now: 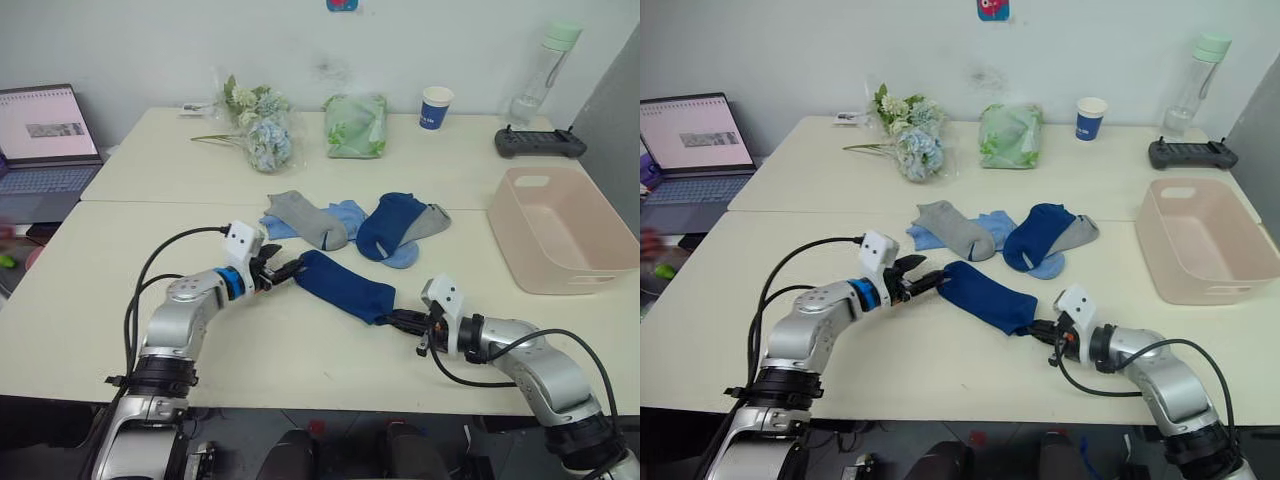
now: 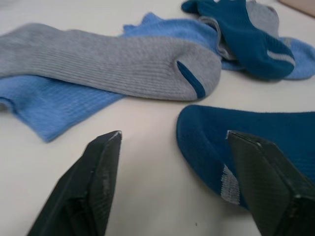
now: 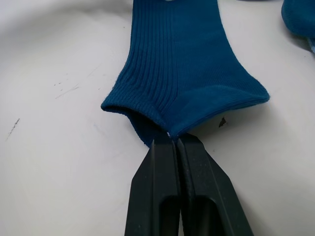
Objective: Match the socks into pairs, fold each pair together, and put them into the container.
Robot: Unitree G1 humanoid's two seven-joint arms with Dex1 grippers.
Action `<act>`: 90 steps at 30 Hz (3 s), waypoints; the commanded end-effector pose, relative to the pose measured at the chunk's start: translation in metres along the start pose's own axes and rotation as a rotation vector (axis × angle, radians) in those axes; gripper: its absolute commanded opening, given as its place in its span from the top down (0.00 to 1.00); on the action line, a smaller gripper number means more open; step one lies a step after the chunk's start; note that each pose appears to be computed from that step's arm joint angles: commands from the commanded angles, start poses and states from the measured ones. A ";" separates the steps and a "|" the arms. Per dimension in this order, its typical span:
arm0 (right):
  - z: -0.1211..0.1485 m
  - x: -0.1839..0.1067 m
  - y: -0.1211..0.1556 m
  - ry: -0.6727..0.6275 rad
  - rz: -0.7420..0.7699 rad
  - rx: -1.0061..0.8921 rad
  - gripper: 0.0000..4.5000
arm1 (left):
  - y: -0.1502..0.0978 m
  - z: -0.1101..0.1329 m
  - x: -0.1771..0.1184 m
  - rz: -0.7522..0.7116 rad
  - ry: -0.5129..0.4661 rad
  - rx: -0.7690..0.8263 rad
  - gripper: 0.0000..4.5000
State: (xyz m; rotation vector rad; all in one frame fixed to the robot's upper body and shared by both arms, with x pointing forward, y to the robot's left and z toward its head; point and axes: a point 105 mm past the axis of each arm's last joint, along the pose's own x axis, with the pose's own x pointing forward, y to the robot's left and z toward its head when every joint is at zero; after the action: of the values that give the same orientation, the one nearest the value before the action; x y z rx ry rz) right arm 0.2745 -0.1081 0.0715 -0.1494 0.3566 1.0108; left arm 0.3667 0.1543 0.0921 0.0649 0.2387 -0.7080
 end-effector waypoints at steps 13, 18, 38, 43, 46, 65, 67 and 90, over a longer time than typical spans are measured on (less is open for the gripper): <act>0.020 -0.007 -0.008 -0.049 -0.011 -0.062 1.00 | -0.015 0.006 -0.008 -0.068 0.000 0.033 0.96; 0.025 -0.014 -0.009 -0.049 0.013 -0.070 1.00 | -0.029 0.004 -0.023 -0.041 -0.018 -0.051 0.99; 0.009 -0.045 -0.024 0.134 0.137 -0.043 0.89 | -0.102 -0.041 -0.070 0.122 0.038 -0.263 0.95; 0.018 -0.072 -0.029 0.160 0.097 -0.092 0.55 | -0.081 -0.032 -0.083 0.200 0.001 -0.199 0.64; 0.028 -0.080 -0.027 0.156 0.111 -0.112 0.39 | -0.085 -0.031 -0.087 0.138 0.011 -0.191 0.42; 0.005 -0.008 0.006 0.045 0.171 -0.423 1.00 | -0.096 -0.034 -0.055 -0.186 0.081 0.235 0.99; -0.011 -0.017 -0.004 0.098 0.143 -0.415 1.00 | -0.087 -0.052 -0.052 -0.166 0.171 0.300 0.99; 0.018 -0.067 -0.086 -0.085 -0.356 -0.278 0.56 | 0.031 -0.014 -0.132 0.453 -0.092 0.137 0.58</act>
State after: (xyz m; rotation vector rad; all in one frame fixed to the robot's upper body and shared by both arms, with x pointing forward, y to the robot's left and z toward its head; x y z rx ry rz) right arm 0.3158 -0.1995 0.1035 -0.3675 0.1465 0.7352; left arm 0.2891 0.2554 0.1011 0.2073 0.1298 -0.3149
